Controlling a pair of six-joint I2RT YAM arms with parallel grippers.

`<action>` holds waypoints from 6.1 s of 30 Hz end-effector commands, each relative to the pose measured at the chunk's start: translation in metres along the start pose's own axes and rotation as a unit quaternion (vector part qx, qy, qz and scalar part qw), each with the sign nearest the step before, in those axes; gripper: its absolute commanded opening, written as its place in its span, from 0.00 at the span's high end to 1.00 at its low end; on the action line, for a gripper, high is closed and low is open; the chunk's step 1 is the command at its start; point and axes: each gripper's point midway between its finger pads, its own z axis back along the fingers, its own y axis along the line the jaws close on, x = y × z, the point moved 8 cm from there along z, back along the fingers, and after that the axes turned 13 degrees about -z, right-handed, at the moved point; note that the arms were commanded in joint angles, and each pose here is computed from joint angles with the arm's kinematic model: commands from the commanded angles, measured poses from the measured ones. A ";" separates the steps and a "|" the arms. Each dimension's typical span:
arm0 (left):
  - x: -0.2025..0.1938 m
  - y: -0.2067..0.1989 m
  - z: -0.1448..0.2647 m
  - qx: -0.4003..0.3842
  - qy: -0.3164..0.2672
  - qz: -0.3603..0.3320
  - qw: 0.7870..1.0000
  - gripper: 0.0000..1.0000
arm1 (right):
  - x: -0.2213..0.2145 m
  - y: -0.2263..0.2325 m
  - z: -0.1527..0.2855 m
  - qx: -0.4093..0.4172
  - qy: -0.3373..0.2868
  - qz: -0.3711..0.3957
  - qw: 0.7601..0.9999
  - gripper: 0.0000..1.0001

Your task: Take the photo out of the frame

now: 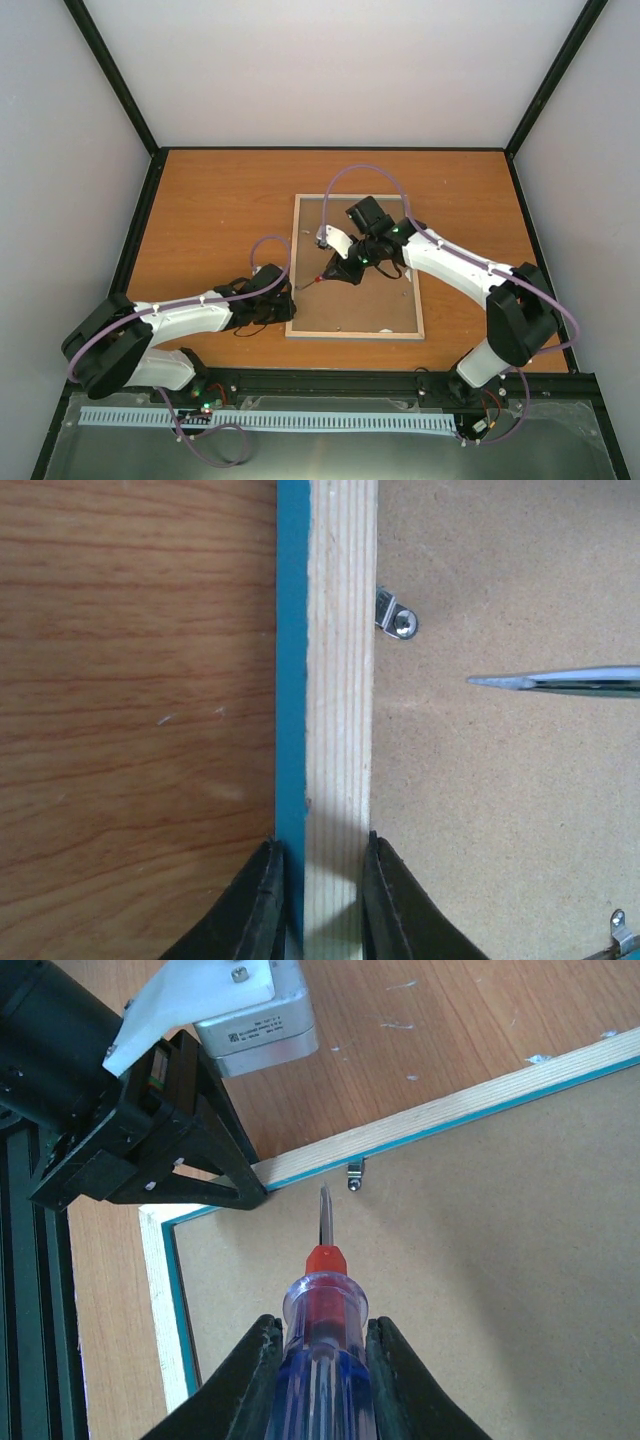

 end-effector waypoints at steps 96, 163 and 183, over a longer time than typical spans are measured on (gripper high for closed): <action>-0.061 -0.116 0.013 -0.143 0.092 -0.277 0.946 0.52 | -0.032 -0.225 0.133 -0.238 -0.066 -0.150 0.957 0.97; 0.133 0.063 -0.051 0.051 -0.060 -0.053 0.995 0.87 | -0.008 -0.037 0.111 -0.111 -0.041 -0.041 0.992 0.97; 0.081 -0.020 -0.017 0.079 -0.010 0.021 0.997 0.41 | -0.004 -0.068 0.106 -0.143 -0.094 -0.075 0.982 0.97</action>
